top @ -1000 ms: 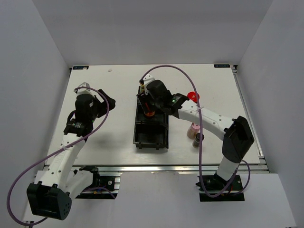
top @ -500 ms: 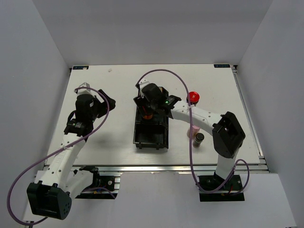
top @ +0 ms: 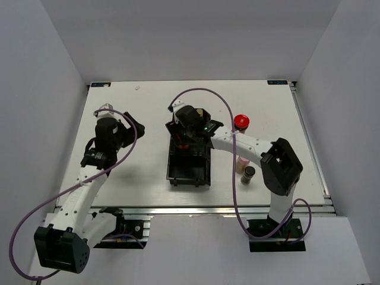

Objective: Organize the condiment bottles

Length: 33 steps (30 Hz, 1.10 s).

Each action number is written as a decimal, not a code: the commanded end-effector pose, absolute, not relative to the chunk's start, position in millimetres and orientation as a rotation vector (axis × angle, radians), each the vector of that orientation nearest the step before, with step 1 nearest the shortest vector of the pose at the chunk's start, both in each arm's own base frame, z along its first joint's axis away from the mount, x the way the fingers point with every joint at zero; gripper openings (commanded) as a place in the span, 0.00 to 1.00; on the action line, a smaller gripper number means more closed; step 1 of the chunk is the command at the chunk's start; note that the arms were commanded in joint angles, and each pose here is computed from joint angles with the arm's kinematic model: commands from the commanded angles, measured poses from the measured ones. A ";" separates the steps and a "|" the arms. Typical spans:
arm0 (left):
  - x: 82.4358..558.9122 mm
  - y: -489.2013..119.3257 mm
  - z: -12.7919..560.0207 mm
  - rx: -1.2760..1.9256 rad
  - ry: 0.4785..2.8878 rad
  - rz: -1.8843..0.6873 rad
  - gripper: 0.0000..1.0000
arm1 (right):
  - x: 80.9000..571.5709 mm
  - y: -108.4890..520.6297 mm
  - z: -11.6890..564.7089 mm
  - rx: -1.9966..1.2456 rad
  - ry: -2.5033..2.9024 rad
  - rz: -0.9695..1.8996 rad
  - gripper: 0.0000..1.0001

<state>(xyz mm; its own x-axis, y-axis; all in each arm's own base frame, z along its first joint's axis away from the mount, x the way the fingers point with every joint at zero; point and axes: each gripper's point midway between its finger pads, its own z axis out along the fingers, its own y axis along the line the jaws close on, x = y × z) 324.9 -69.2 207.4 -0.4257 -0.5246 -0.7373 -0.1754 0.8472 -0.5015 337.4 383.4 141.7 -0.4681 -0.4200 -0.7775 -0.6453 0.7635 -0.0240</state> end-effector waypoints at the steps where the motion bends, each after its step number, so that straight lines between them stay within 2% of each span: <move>1: 325.9 -71.5 211.1 -0.502 1.990 -0.443 0.98 | 350.6 409.0 190.6 -0.713 1.978 0.468 0.64; 3: 325.8 -70.4 211.6 -0.505 1.988 -0.439 0.98 | 349.7 409.4 190.3 -0.719 1.980 0.472 0.76; 8: 325.9 -71.2 215.0 -0.500 1.983 -0.442 0.98 | 347.8 407.6 196.0 -0.718 1.980 0.475 0.82; 10: 325.8 -70.1 215.1 -0.503 1.982 -0.438 0.98 | 346.4 406.2 202.6 -0.715 1.971 0.482 0.89; 16: 327.2 -71.1 221.1 -0.497 1.970 -0.445 0.98 | 344.3 384.0 243.0 -0.653 1.918 0.455 0.89; 22: 329.4 -76.6 224.9 -0.447 1.966 -0.467 0.98 | 358.5 300.4 273.9 -0.432 1.915 0.373 0.89; 26: 332.8 -83.2 228.3 -0.418 1.944 -0.506 0.98 | 375.4 225.0 260.0 -0.256 1.990 0.343 0.89; 30: 338.2 -92.9 224.1 -0.389 1.979 -0.535 0.98 | 391.1 154.9 238.2 -0.101 2.057 0.167 0.89; 33: 341.0 -101.8 225.0 -0.364 1.976 -0.564 0.98 | 397.4 142.2 218.7 -0.093 2.108 0.164 0.89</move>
<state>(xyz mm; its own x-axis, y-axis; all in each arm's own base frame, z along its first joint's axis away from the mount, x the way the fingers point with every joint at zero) 335.7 -87.0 202.6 -0.4668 -0.4952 -0.7327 -0.0994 0.8526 -0.5130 399.3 146.8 239.8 -0.4587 0.0061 -0.8886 -0.1355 0.9878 0.0767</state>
